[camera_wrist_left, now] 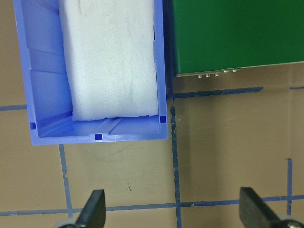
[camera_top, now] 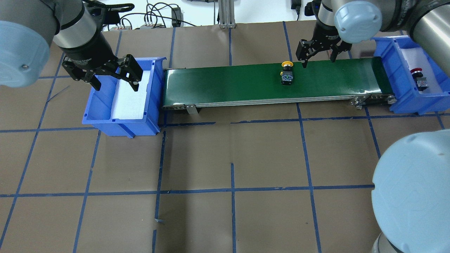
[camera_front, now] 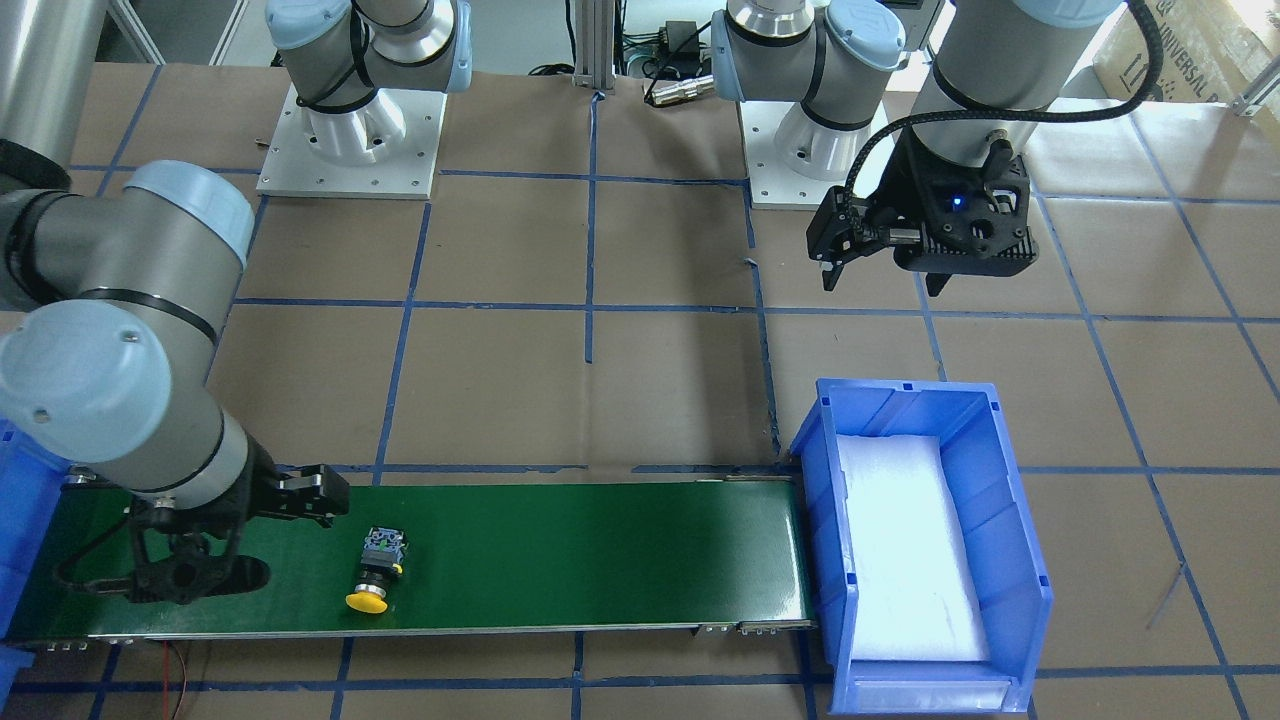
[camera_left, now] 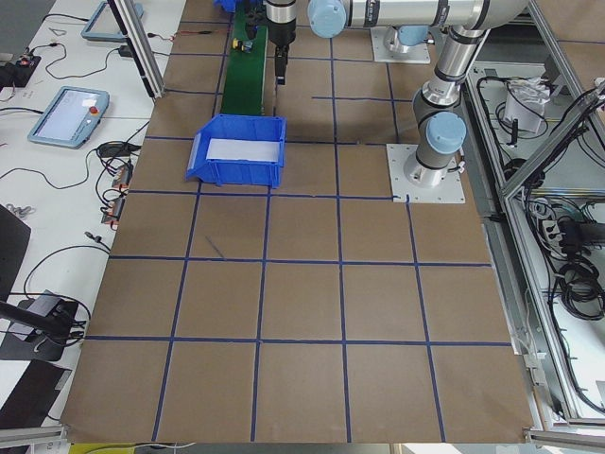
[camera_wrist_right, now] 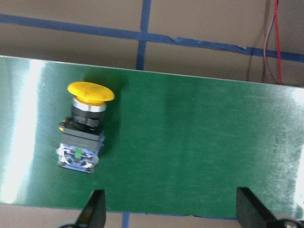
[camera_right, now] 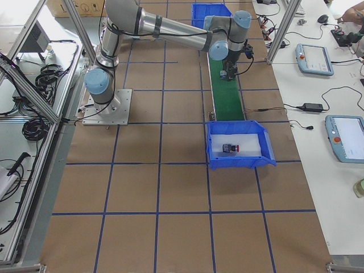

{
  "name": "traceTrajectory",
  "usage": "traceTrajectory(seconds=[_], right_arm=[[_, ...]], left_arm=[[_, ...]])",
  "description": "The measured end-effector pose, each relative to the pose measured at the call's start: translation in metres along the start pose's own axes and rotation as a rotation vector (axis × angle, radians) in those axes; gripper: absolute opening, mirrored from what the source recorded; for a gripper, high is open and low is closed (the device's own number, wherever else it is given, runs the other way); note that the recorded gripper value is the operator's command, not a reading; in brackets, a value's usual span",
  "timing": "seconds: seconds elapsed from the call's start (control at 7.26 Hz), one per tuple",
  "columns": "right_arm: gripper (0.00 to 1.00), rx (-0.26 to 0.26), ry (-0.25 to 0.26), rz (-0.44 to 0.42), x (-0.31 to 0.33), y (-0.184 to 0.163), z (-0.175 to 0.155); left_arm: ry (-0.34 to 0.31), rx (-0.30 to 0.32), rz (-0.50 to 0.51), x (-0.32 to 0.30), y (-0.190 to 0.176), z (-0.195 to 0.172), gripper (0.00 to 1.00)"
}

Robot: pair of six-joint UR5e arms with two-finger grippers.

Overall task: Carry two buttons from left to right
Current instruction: 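Move the right gripper back and grasp the yellow button on the belt, then carry the yellow button into the far bin beside the red button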

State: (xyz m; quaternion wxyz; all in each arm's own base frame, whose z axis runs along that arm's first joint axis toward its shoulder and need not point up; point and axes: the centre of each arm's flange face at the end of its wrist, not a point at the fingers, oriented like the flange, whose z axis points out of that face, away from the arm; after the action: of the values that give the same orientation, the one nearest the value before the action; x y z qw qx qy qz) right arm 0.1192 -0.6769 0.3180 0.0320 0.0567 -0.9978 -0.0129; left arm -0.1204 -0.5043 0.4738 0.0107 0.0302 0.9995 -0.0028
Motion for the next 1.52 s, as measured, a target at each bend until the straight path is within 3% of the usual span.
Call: traceTrajectory(seconds=[0.41,0.55,0.69,0.83,1.1,1.52], right_arm=[[0.96,0.005,0.005,0.089,-0.060,-0.010,0.043],[0.83,-0.009,0.006,0.102,-0.064,-0.007,0.056],[0.56,-0.004,0.016,0.106,-0.063,-0.004,0.063],[0.38,0.012,0.046,0.102,-0.058,-0.005,0.062],[0.08,0.027,0.092,0.074,-0.046,-0.006,0.057],[0.08,0.067,0.098,0.038,-0.022,-0.004,0.026]], left_arm=[[0.000,0.000,0.000,0.000,0.000,0.000,1.00],[0.000,-0.001,0.000,0.000,0.000,0.000,1.00],[-0.001,-0.001,0.000,0.000,0.000,0.001,1.00],[0.000,-0.002,0.000,0.000,0.000,0.001,1.00],[0.000,-0.002,0.000,0.000,0.000,0.001,1.00],[-0.001,-0.002,0.000,0.000,0.000,0.001,1.00]])
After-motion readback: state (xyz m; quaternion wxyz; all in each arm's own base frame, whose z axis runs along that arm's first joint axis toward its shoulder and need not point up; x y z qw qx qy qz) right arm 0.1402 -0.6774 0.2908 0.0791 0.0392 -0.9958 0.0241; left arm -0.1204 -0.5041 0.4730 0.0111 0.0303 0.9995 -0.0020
